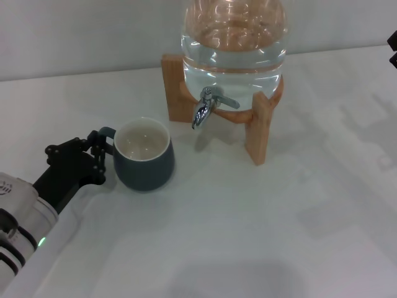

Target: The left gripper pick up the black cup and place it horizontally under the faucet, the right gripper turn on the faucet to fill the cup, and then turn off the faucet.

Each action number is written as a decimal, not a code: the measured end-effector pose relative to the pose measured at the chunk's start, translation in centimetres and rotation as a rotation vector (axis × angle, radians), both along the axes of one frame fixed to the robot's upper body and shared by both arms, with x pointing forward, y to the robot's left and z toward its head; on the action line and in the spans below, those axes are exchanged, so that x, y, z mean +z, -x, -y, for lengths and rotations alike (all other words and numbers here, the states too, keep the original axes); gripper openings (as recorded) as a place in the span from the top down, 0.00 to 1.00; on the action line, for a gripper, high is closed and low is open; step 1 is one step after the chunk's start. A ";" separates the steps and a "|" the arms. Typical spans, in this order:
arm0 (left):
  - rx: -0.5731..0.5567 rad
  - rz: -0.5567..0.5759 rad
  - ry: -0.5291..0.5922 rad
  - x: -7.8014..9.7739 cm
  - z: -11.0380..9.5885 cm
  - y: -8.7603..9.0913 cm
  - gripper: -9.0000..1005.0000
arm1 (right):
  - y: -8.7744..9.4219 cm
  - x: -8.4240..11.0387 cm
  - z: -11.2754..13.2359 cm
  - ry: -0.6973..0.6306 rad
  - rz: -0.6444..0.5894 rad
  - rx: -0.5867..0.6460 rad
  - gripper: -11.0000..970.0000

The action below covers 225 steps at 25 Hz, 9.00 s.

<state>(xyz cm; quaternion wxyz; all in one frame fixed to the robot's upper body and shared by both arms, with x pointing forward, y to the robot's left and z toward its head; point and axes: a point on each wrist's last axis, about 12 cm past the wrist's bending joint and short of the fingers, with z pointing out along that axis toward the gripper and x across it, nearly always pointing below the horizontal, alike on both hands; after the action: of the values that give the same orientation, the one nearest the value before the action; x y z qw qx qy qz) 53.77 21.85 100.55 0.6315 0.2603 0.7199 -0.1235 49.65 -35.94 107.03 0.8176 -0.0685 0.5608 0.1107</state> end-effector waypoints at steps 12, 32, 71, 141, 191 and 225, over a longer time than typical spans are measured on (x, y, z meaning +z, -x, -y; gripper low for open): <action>-0.052 -0.002 -0.004 0.4 1.6 -0.6 0.91 | 0.0 0.0 -0.2 0.003 0.001 0.013 0.12; -0.121 -0.003 -0.042 0.8 3.2 -1.4 0.91 | -0.3 0.2 -0.5 -0.002 0.007 0.027 0.12; -0.206 -0.021 -0.083 0.6 4.9 -1.0 0.88 | -0.2 0.3 -0.7 0.002 0.018 0.042 0.12; -0.001 0.087 -0.124 -0.9 0.7 2.4 0.51 | -0.9 0.3 -0.9 0.003 0.006 0.044 0.12; 0.549 0.380 -0.080 3.0 -7.0 1.2 0.51 | 0.6 -1.0 -6.8 0.059 -0.089 0.507 0.12; 0.509 0.358 -0.073 2.7 -6.2 1.2 0.51 | -2.1 -1.0 -11.0 0.121 -0.164 0.681 0.12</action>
<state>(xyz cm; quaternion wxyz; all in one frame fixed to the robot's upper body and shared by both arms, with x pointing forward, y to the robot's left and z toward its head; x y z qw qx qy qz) 52.53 28.06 103.21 0.7492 0.1118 0.6432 0.1122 51.70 -24.92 106.04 0.6808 -0.2905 0.5750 0.3485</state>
